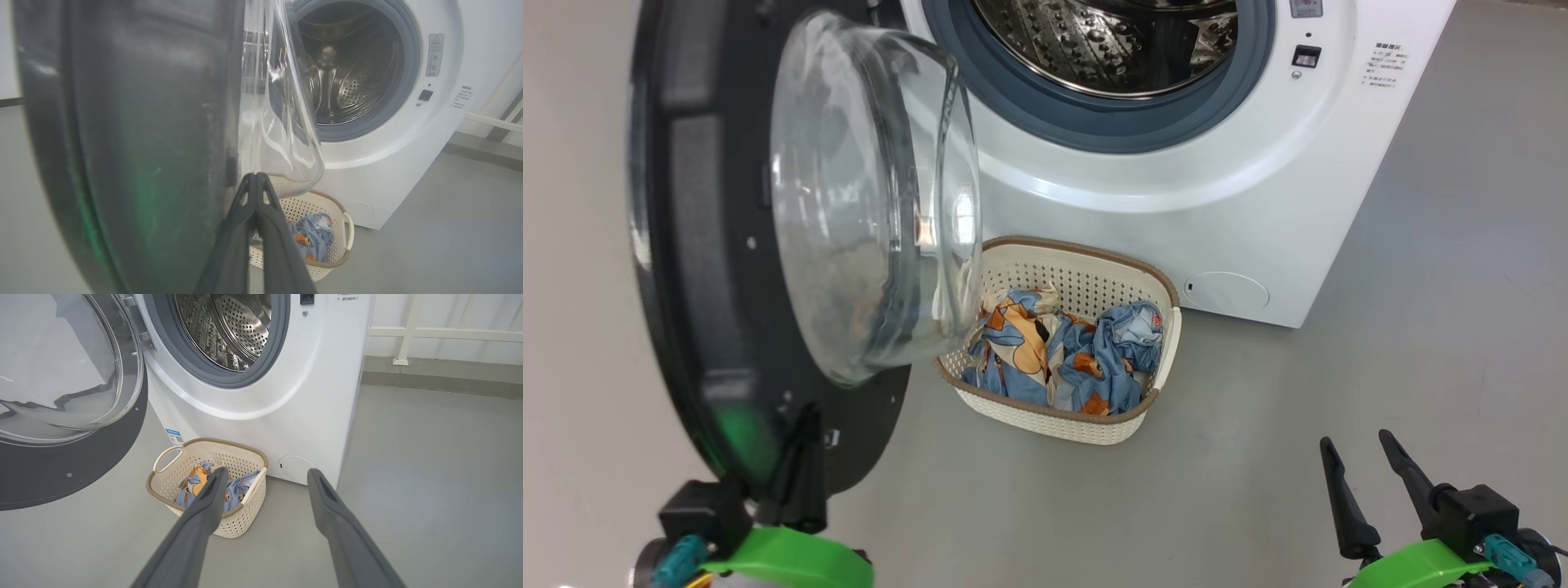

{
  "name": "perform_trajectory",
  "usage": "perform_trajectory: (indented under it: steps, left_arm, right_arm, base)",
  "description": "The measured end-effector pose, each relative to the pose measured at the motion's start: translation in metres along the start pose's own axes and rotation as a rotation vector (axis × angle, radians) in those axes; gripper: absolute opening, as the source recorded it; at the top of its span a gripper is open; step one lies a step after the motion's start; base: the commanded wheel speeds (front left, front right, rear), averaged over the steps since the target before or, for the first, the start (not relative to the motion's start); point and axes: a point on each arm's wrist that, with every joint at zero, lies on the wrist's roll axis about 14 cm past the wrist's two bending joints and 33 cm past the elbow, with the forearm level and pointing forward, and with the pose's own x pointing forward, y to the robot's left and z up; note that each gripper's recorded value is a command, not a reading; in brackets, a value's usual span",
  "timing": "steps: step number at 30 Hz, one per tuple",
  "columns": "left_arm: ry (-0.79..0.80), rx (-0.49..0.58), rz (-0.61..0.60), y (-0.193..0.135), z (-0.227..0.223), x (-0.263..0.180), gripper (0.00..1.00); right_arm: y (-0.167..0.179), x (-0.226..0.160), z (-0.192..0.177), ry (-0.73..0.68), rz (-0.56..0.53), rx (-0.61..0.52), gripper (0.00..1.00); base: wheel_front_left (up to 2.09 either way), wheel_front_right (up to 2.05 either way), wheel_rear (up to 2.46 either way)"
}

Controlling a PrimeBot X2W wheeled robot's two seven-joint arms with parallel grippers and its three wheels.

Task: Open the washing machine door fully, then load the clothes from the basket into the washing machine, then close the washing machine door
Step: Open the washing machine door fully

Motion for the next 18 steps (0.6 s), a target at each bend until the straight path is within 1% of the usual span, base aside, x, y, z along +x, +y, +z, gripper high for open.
perform_trajectory:
  steps: [12, 18]
  left_arm:
    - [0.008, 0.056, 0.157, 0.063, -0.003, 0.005, 0.0]
    - [0.026, 0.067, 0.205, 0.079, -0.008, 0.011, 0.0]
  right_arm:
    - [-0.007, -0.002, -0.001, 0.004, -0.001, -0.022, 1.0]
    - [-0.012, -0.001, -0.005, 0.015, -0.008, -0.024, 1.0]
  base:
    - [0.0, 0.0, 0.0]
    - [0.0, 0.0, 0.0]
